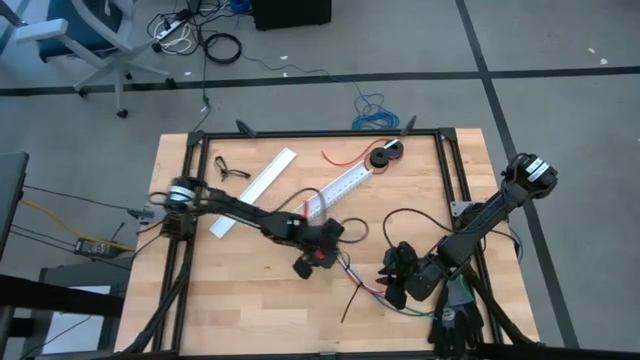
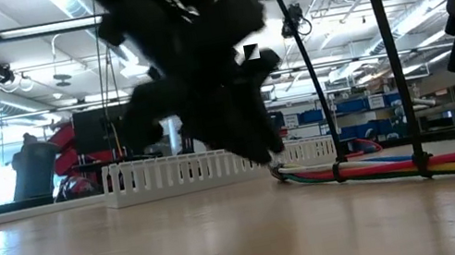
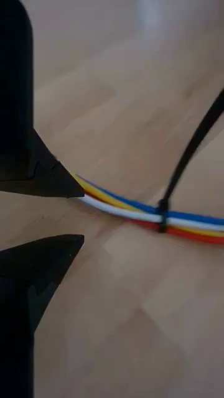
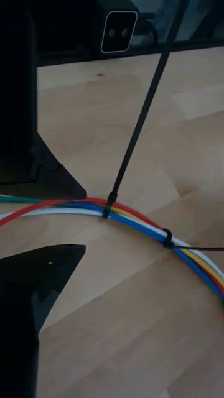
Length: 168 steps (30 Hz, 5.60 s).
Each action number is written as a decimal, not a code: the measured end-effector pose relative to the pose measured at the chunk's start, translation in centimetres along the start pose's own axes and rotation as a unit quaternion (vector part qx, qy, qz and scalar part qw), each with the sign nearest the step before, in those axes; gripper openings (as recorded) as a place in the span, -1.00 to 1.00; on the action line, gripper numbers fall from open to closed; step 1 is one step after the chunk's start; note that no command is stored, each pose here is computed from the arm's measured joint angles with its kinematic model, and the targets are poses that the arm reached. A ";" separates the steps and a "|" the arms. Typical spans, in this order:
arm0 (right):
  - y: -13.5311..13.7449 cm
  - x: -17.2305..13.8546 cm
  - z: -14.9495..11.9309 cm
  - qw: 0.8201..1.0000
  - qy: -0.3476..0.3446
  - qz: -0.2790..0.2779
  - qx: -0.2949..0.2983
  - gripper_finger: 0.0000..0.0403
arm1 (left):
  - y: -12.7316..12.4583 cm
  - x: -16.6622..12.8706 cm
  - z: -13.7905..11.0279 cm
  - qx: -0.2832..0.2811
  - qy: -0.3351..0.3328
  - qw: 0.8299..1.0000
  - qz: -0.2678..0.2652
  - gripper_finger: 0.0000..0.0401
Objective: Ziptie cables
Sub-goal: Put the ziptied cables into the white cable duct
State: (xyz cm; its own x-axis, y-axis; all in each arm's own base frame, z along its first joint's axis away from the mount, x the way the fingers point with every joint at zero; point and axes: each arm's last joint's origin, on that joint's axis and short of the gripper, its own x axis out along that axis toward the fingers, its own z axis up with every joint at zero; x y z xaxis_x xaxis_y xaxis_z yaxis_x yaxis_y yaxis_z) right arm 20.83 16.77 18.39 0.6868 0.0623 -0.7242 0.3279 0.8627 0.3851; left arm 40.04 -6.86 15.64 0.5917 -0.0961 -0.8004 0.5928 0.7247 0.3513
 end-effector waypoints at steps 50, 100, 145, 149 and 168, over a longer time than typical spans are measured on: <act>-2.4 0.6 1.5 0.989 -0.039 -0.115 -0.087 -0.44 | 5.6 -1.5 3.4 -0.192 0.205 0.956 0.090 -0.95; -10.8 4.0 5.9 0.934 0.004 -0.192 -0.300 -0.43 | 7.5 -4.5 4.7 -0.451 0.174 0.842 0.239 -0.96; -13.7 1.4 5.4 0.970 -0.009 -0.097 -0.221 -0.44 | 7.5 -1.1 2.7 -0.327 0.132 0.930 0.101 -0.73; -13.6 0.8 5.6 0.973 -0.016 -0.089 -0.214 -0.44 | 8.3 -1.0 1.6 -0.334 0.128 0.931 0.068 -0.55; -13.6 0.8 5.5 0.973 -0.013 -0.091 -0.213 -0.44 | 11.9 -1.8 -2.9 -0.266 0.167 0.949 0.030 -0.27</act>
State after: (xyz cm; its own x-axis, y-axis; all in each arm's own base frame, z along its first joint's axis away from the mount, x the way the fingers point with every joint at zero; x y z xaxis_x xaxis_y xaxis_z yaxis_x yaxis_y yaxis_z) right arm 20.52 2.32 15.69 0.6609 -0.1193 -0.7409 0.1518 0.9881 -0.0237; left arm 44.47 3.89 19.85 0.3574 0.1128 -0.9271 0.1524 0.9723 0.1770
